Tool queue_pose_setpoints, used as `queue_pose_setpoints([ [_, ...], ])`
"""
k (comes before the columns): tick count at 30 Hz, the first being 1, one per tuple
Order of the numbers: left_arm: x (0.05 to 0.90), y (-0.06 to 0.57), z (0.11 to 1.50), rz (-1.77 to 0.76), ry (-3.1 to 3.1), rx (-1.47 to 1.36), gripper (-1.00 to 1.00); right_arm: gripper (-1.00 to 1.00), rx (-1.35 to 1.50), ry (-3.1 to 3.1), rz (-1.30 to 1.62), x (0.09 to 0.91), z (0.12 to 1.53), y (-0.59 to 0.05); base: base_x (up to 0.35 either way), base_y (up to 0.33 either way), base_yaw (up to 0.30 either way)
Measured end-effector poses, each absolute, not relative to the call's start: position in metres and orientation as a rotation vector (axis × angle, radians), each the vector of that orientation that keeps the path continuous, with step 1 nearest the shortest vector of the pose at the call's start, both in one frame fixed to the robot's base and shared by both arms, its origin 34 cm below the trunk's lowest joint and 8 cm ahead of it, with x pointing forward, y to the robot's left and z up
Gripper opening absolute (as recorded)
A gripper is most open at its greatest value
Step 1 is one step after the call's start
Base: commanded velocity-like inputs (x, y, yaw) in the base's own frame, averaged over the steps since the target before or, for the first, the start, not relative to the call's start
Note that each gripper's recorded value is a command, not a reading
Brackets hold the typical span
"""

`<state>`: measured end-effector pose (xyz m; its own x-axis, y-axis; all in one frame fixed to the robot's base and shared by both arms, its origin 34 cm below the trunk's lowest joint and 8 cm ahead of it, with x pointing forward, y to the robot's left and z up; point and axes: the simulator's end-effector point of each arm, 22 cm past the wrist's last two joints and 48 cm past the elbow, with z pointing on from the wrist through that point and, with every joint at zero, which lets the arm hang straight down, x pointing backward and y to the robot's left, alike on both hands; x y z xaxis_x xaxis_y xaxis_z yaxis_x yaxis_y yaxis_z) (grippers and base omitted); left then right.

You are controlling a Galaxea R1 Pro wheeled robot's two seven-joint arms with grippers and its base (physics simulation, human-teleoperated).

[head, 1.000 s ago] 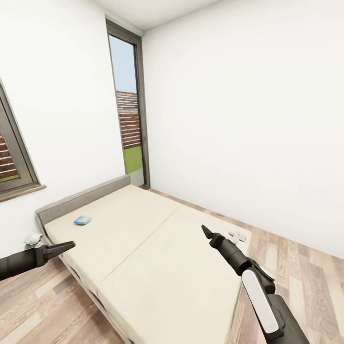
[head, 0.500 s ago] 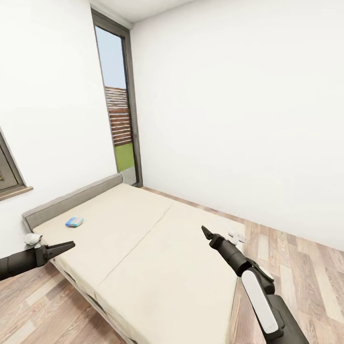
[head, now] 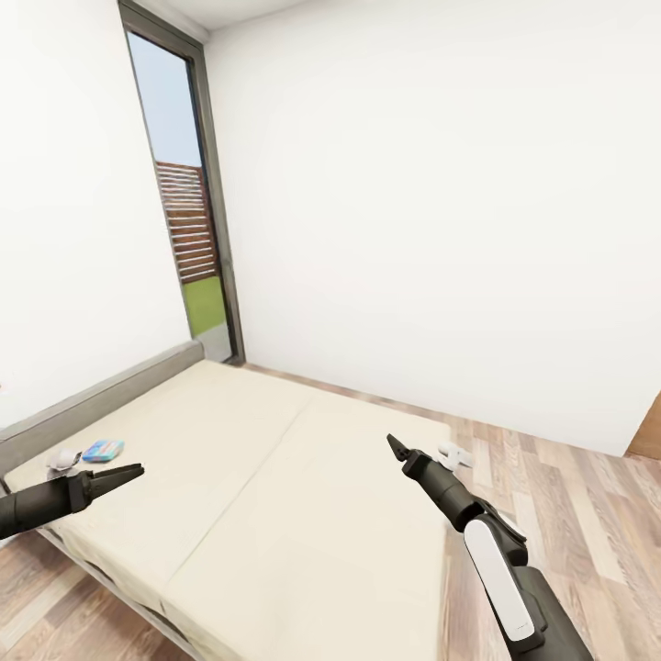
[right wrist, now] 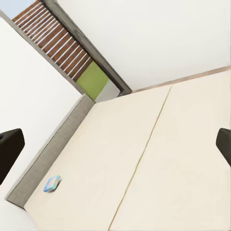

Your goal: Put all the toys in the child's room - the three board games (two on the bed and one on the table), the two jigsaw puzzles on the table, and the tennis ball on the table - inside the toy box on the table in the child's room.

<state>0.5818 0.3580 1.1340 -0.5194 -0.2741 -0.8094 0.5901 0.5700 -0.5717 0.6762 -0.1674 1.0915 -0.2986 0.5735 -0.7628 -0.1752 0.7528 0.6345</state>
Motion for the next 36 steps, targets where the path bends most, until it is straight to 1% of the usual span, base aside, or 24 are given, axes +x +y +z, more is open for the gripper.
queue_pose_setpoints([
  [16, 0.5814, 0.3580, 1.1357, -1.101, 1.817, 0.261, 1.00, 1.00, 0.314, 1.723, 0.759, 0.6760, 1.0935, -0.1675, 0.085, 0.017, -0.280],
  [23, 0.5809, 0.3578, 1.1371, -1.102, 1.814, 0.263, 1.00, 1.00, 0.312, 1.720, 0.759, 0.6758, 1.0949, -0.1676, 0.010, 0.181, -0.280],
  [31, 0.5801, 0.3576, 1.1383, -1.102, 1.811, 0.265, 1.00, 1.00, 0.310, 1.718, 0.759, 0.6755, 1.0966, -0.1673, 0.001, 0.089, -0.280],
  [36, 0.5799, 0.3577, 1.1391, -1.100, 1.810, 0.266, 1.00, 1.00, 0.309, 1.716, 0.759, 0.6753, 1.0976, -0.1671, 0.000, 0.217, -0.280],
])
